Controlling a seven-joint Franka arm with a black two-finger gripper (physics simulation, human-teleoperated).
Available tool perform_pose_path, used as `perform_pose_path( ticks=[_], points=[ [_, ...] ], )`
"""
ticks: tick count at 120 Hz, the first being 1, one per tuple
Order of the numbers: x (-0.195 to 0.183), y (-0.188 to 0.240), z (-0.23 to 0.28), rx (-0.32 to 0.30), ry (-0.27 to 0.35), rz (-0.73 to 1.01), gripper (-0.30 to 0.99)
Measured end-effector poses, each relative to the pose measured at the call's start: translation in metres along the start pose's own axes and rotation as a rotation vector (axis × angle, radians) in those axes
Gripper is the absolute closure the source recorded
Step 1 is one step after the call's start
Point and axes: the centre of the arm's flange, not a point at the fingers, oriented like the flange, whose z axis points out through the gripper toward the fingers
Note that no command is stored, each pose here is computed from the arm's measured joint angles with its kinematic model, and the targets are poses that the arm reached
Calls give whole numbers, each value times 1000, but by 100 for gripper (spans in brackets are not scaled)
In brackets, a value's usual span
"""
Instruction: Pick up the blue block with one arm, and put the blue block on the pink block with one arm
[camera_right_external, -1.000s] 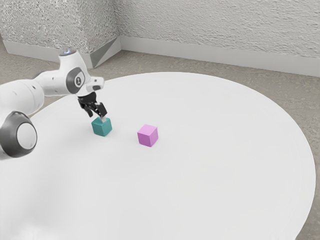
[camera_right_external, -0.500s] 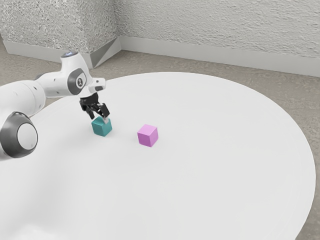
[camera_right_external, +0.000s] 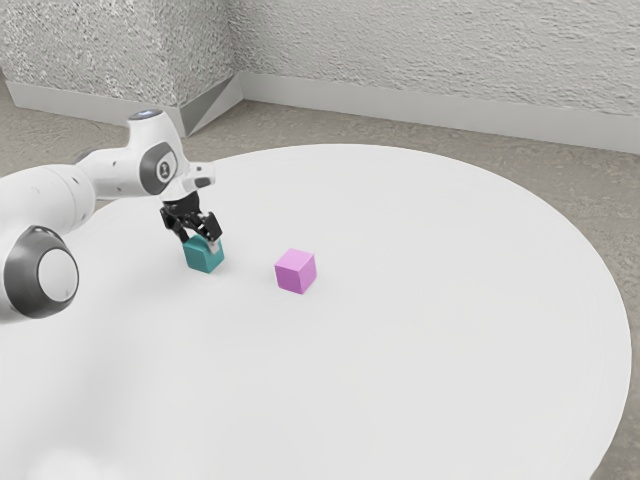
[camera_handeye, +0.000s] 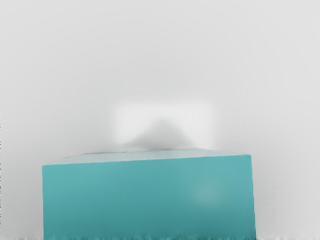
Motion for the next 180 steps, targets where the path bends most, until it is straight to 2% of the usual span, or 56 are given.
perform_pose_path(
  ticks=[38,86,152,180],
  points=[
    [2,0,-1,44,8,0,3],
    [4,3,-1,46,12,-6,7],
    [3,5,0,36,-5,-18,30],
    [2,5,0,38,-6,-29,36]
  ],
)
